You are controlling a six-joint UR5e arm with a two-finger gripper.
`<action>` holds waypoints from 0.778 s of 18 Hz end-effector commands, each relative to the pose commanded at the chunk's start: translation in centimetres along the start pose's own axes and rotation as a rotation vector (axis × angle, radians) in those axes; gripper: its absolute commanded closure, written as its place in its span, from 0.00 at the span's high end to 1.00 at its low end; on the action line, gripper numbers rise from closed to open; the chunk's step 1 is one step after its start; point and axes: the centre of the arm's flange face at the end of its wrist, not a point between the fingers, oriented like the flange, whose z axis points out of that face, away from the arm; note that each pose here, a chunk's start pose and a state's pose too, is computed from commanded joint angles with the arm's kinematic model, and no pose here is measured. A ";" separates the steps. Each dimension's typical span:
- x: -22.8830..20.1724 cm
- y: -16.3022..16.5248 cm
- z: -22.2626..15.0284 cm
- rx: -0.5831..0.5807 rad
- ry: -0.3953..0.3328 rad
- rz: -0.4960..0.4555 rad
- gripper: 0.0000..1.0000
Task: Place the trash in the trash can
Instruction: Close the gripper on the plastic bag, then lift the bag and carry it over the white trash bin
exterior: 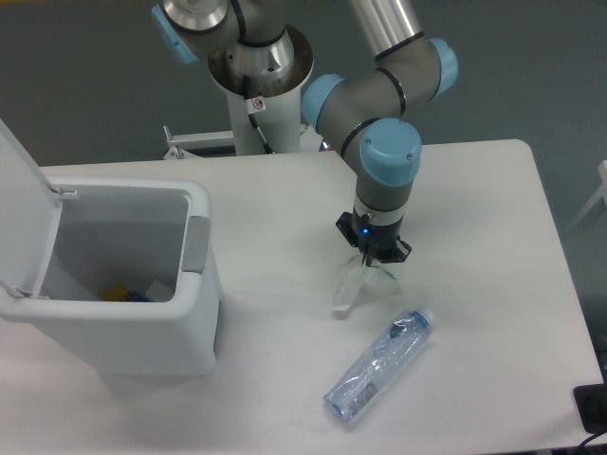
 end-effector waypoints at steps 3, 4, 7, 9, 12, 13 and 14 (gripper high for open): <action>-1.9 -0.6 -4.7 0.088 0.073 -0.036 0.00; -2.5 -1.2 -7.1 0.108 0.084 -0.062 0.00; -2.9 -2.2 -10.7 0.150 0.113 -0.105 0.00; -2.5 -2.7 -13.3 0.188 0.150 -0.121 0.00; -0.6 -3.4 -18.7 0.305 0.144 -0.132 0.00; 0.0 -3.9 -20.3 0.347 0.140 -0.151 0.00; 0.6 -4.1 -22.1 0.386 0.132 -0.176 0.00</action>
